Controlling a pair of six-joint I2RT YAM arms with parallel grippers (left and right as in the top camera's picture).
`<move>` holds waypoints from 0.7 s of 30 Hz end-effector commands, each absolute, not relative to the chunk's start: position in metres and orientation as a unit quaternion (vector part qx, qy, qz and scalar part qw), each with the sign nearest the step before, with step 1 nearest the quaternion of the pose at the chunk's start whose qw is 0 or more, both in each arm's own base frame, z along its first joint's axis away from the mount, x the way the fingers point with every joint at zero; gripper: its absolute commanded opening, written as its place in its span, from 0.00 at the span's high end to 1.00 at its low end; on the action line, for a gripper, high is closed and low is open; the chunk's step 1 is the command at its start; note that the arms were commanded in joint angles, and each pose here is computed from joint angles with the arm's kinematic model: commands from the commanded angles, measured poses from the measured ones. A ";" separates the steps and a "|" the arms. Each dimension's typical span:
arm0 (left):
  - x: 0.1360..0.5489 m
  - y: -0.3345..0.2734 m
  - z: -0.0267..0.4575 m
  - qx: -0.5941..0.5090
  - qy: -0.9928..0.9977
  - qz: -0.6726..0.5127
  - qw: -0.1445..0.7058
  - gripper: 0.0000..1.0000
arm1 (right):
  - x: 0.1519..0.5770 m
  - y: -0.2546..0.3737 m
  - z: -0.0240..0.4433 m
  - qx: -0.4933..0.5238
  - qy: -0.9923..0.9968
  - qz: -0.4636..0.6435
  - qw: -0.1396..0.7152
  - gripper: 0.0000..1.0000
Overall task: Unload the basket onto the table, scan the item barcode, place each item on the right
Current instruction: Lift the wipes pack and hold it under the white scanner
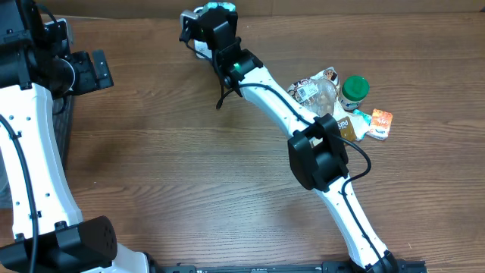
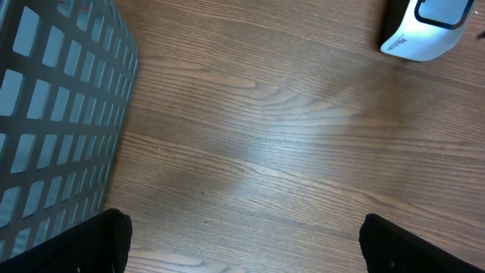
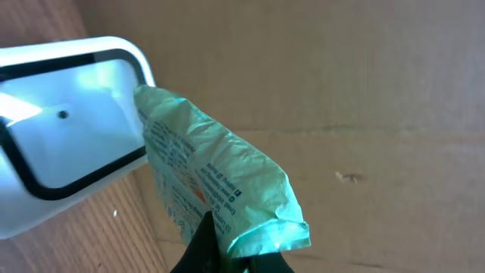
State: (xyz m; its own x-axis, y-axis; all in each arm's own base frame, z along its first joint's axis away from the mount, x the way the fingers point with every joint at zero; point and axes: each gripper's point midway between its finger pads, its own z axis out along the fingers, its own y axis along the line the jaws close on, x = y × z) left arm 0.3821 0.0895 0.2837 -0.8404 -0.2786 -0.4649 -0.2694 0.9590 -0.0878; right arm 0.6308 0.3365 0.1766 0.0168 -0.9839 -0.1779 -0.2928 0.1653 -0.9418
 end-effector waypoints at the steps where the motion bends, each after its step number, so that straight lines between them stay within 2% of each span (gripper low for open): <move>1: 0.383 0.086 0.289 -0.141 0.957 -0.013 0.252 0.00 | 0.627 0.347 0.198 -0.528 0.585 -0.374 0.490 0.96; 11: 0.383 0.086 0.289 -0.141 0.957 -0.013 0.252 0.01 | 0.625 0.346 0.191 -0.541 0.586 -0.373 0.474 0.96; 21: 0.383 0.086 0.289 -0.141 0.957 -0.013 0.252 0.00 | 0.629 0.338 0.206 -0.528 0.571 -0.417 0.471 0.96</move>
State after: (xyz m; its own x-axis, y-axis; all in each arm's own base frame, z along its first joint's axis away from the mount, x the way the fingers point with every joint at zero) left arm 0.3821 0.0895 0.2837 -0.8404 -0.2786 -0.4649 -0.2694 0.9590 -0.0878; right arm 0.6257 0.3438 0.1820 0.0298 -0.9954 -0.0909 -0.2658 0.0798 -0.9607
